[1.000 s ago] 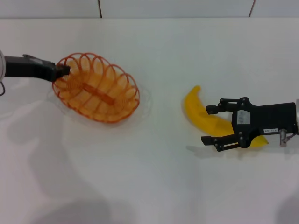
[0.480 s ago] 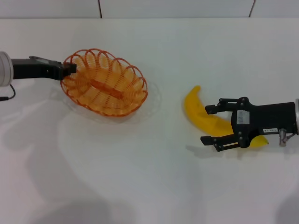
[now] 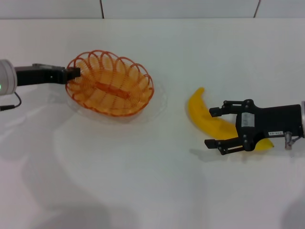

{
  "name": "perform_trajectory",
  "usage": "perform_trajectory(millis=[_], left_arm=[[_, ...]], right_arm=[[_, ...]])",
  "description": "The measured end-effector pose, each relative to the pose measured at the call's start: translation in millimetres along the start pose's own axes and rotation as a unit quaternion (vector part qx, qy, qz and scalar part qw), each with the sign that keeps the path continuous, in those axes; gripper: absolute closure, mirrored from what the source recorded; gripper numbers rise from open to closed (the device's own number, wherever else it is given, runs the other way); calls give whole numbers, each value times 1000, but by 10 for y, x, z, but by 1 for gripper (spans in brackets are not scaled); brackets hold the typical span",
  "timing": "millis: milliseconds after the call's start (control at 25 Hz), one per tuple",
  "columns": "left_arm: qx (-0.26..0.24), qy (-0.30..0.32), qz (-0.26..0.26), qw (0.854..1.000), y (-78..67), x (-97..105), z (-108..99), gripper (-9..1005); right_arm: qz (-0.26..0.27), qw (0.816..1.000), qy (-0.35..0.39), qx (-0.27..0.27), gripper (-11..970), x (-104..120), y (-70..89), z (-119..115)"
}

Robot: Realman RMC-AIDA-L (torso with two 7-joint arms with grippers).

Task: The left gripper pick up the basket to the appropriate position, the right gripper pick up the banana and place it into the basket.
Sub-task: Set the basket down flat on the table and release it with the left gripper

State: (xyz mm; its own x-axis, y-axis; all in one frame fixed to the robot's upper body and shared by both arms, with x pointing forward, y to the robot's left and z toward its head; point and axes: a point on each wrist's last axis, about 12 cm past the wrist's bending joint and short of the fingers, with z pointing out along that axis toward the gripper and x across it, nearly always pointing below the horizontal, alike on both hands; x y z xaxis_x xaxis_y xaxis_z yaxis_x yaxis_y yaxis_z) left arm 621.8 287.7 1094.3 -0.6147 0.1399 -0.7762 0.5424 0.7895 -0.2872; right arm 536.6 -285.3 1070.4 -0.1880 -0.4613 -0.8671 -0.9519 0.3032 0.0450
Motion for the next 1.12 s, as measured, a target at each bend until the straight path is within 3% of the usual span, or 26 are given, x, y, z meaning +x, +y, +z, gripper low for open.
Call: perform_trajectory(millis=[480, 1120], left_arm=[[-15, -1, -36, 999, 44, 198, 5, 885], [-15, 3, -56, 998, 23, 289, 53, 862]], right_arm=[[0, 1000, 1, -2, 69, 2, 6, 7], [-3, 1000, 1, -2, 69, 1, 5, 17]])
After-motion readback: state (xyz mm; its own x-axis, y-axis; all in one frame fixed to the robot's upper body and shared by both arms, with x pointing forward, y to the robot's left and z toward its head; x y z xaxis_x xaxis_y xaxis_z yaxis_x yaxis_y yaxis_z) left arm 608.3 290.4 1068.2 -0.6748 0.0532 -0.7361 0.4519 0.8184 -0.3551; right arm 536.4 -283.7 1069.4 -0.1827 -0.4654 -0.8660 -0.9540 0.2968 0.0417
